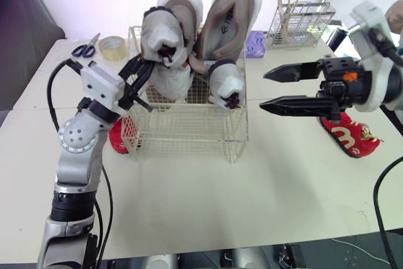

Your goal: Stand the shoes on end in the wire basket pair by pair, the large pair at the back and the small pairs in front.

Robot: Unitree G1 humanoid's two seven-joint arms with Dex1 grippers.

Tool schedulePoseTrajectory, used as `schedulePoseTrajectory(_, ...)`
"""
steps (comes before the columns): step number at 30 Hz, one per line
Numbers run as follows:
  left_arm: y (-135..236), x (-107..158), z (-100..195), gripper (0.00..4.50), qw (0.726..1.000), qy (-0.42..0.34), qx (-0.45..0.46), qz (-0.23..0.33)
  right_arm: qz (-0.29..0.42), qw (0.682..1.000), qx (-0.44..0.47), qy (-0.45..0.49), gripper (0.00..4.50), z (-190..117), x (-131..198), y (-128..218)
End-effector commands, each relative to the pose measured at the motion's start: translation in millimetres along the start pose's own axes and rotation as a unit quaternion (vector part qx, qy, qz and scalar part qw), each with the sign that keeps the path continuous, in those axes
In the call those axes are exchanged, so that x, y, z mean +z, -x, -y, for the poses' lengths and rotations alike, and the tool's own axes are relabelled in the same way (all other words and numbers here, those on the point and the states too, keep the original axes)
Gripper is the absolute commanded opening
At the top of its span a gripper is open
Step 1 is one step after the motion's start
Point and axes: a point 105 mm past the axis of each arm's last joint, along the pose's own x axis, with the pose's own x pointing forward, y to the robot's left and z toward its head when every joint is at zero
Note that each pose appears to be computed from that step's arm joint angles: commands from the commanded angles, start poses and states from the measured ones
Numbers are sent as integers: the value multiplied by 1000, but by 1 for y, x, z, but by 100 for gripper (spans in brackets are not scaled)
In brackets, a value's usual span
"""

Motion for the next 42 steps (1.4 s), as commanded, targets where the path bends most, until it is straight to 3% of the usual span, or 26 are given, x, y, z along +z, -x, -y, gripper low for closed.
schedulePoseTrajectory(1,2,6,6,1,1000,-1,-11,1,24,999,2,23,450,-3,12,3)
schedulePoseTrajectory(9,34,-34,37,1,997,38,-21,-70,9,1000,-2,22,450,-4,6,2)
schedulePoseTrajectory(17,31,-44,36,1,996,44,-19,-75,7,1000,-10,27,450,-4,7,3)
schedulePoseTrajectory(18,31,-43,36,97,996,49,-19,-75,7,1000,-11,27,450,-4,8,3)
schedulePoseTrajectory(24,35,-35,28,372,994,81,-8,-74,8,1000,-15,25,450,-3,6,4)
schedulePoseTrajectory(34,57,-19,20,372,989,91,-40,-113,12,1000,-16,20,450,4,0,5)
schedulePoseTrajectory(42,74,-22,12,372,982,96,-52,-153,16,1000,-10,23,450,7,-3,2)
